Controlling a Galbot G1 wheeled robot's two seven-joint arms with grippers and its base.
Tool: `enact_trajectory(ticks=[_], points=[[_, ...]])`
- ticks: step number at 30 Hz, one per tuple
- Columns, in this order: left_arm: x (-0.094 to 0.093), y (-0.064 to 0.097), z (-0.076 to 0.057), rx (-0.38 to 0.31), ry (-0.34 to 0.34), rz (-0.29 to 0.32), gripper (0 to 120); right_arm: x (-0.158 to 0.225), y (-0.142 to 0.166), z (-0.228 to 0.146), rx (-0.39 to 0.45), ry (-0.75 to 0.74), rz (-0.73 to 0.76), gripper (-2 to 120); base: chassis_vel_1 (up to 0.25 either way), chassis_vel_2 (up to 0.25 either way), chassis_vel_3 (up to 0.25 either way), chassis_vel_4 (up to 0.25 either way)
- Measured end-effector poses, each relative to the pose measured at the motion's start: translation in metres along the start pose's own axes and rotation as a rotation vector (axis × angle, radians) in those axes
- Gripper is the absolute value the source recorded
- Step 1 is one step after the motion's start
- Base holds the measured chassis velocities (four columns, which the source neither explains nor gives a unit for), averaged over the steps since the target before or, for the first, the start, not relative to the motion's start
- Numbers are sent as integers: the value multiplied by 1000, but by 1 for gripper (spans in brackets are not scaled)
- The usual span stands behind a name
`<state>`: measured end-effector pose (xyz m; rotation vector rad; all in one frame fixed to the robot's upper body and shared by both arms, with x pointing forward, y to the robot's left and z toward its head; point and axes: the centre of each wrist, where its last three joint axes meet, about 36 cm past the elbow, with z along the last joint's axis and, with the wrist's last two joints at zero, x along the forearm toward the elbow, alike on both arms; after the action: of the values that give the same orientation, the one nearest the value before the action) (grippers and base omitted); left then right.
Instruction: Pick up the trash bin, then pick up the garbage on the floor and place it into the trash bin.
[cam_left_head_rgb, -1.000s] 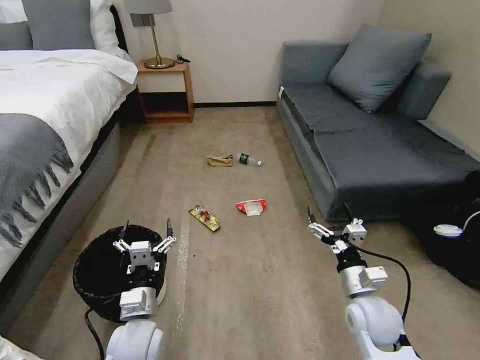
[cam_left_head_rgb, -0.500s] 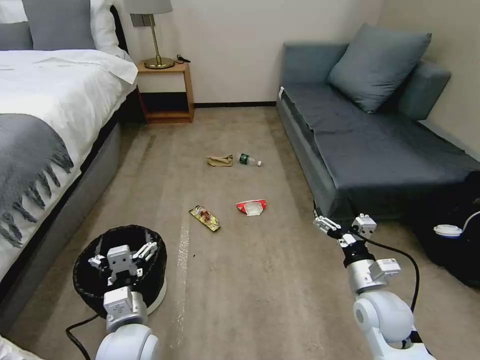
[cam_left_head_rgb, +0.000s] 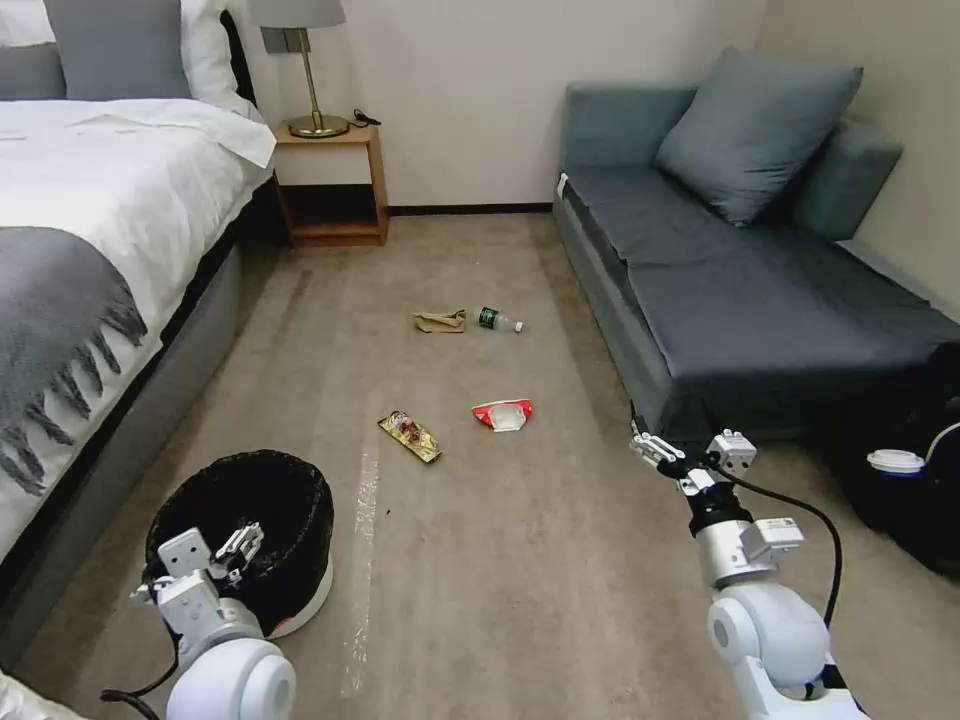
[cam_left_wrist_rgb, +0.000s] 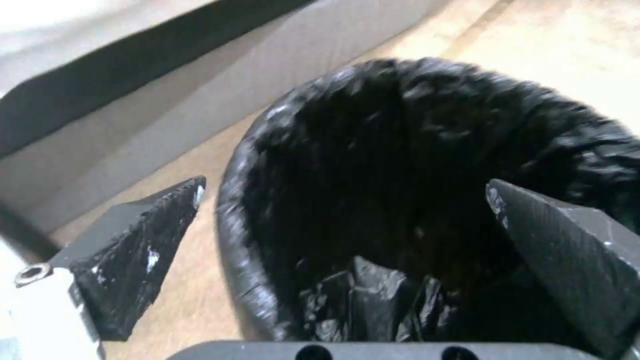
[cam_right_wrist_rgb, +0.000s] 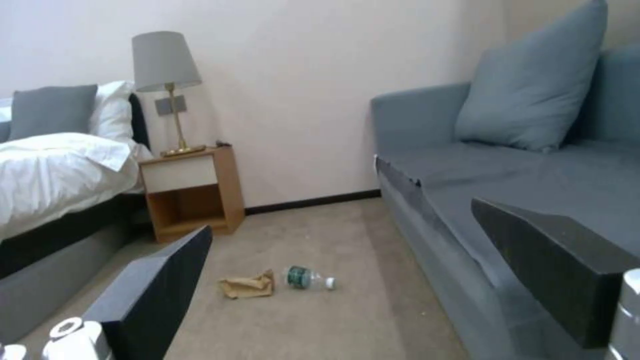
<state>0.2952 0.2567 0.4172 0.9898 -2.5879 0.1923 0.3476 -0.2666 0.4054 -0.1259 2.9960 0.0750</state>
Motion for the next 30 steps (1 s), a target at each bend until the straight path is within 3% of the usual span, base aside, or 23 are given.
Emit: enact_trajectory(ticks=[10,17,30], points=[[-2,3,-3,60,48,-59,100,0,2,11,9,21,1,100,0,0,0,0],[-21,12,-9,126,109,-98,100,1,3,13,8,24,0,100,0,0,0,0],[-42,19,-17,174,177,-100,100,3,7,20,11,24,1,100,0,0,0,0]])
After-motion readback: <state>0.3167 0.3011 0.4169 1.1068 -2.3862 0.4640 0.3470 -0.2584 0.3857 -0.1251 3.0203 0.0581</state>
